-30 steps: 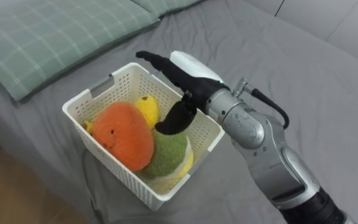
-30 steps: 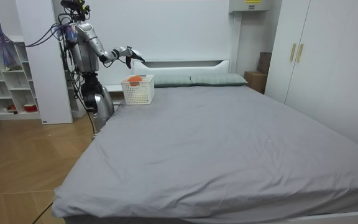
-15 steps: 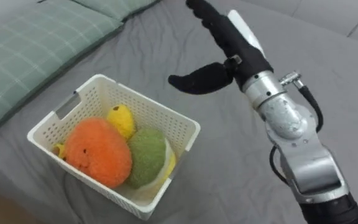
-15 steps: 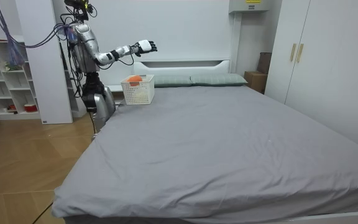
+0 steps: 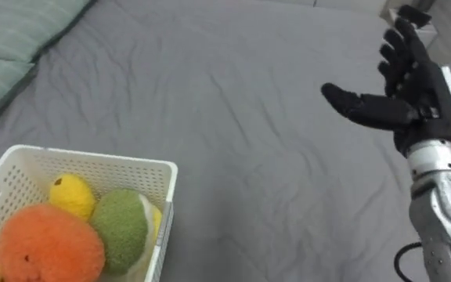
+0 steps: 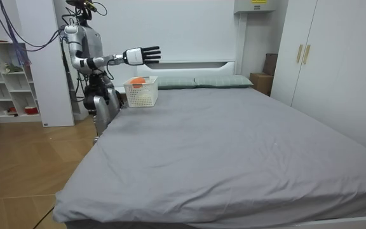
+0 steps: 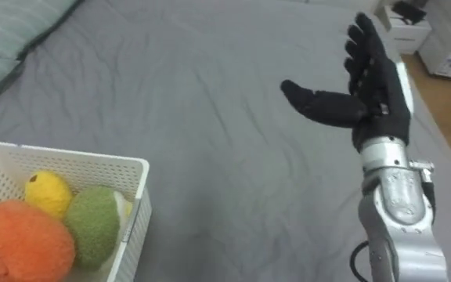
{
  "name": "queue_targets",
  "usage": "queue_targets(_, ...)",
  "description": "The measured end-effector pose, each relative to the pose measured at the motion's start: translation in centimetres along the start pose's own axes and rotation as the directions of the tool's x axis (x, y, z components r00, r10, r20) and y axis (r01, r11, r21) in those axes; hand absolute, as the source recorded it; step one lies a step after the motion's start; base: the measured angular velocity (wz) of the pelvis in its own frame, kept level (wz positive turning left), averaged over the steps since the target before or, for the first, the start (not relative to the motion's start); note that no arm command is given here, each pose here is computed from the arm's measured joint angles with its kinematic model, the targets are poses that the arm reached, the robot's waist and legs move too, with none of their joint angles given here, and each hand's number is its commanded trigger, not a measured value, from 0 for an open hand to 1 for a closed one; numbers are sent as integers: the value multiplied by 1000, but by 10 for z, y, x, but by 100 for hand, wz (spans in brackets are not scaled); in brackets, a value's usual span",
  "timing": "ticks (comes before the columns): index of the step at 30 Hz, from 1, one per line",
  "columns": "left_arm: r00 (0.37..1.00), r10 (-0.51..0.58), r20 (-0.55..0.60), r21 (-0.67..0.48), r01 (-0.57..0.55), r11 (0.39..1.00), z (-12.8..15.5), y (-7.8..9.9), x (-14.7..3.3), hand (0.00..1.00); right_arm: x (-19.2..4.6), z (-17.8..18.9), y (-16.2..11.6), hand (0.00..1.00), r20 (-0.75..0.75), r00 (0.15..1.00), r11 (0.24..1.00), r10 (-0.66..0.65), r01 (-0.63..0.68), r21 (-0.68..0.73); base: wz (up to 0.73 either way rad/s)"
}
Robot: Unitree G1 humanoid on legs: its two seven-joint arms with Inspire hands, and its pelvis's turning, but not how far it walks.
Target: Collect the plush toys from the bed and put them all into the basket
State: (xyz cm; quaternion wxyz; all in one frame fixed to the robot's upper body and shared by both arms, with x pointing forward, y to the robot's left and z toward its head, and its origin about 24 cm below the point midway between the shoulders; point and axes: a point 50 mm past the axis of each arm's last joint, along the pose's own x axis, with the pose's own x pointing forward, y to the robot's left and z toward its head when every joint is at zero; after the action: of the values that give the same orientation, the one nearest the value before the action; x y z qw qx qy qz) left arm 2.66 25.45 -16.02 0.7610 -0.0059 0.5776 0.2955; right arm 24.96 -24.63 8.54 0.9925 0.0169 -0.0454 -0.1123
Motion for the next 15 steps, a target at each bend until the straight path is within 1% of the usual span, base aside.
queue_targets(2,1000,6,-6,2,-6,1000,-3,2,0,0,-9,-13,-23,0,-62,991,992,-122,124,26,-20)
queue_targets(3,1000,7,-8,2,-7,1000,-3,3,0,0,-10,-16,-27,0,-73,986,988,-148,152,38,-10)
queue_targets(4,1000,13,-15,2,-13,1000,-5,4,0,0,-14,-21,-36,0,-97,975,976,-199,206,66,-5)
queue_targets(5,999,22,-23,2,-22,1000,-9,7,-1,0,-19,-27,-46,0,-129,959,960,-252,265,92,-8)
queue_targets(6,999,25,-25,3,-25,1000,-10,8,-1,0,-22,-30,-51,0,-146,950,950,-277,293,105,-9)
queue_targets(8,999,34,-25,4,-34,999,-11,9,-1,0,-34,-47,-69,0,-216,899,903,-380,412,126,-5)
queue_targets(9,999,36,-24,4,-36,999,-10,9,-1,0,-37,-53,-73,0,-239,883,889,-404,441,125,0)
queue_targets(11,998,45,-33,-22,-46,999,-11,9,-1,0,-57,-82,-88,0,-359,801,838,-479,539,85,-5)
queue_targets(12,998,45,-36,-32,-46,998,-11,10,-2,0,-63,-89,-91,0,-392,776,822,-495,564,79,-11)
queue_targets(14,998,44,-41,-53,-46,998,-12,9,-2,0,-87,-114,-99,0,-498,682,766,-536,641,52,-13)
queue_targets(15,998,44,-43,-54,-47,997,-12,9,-2,0,-94,-120,-100,0,-518,659,754,-545,655,39,-12)
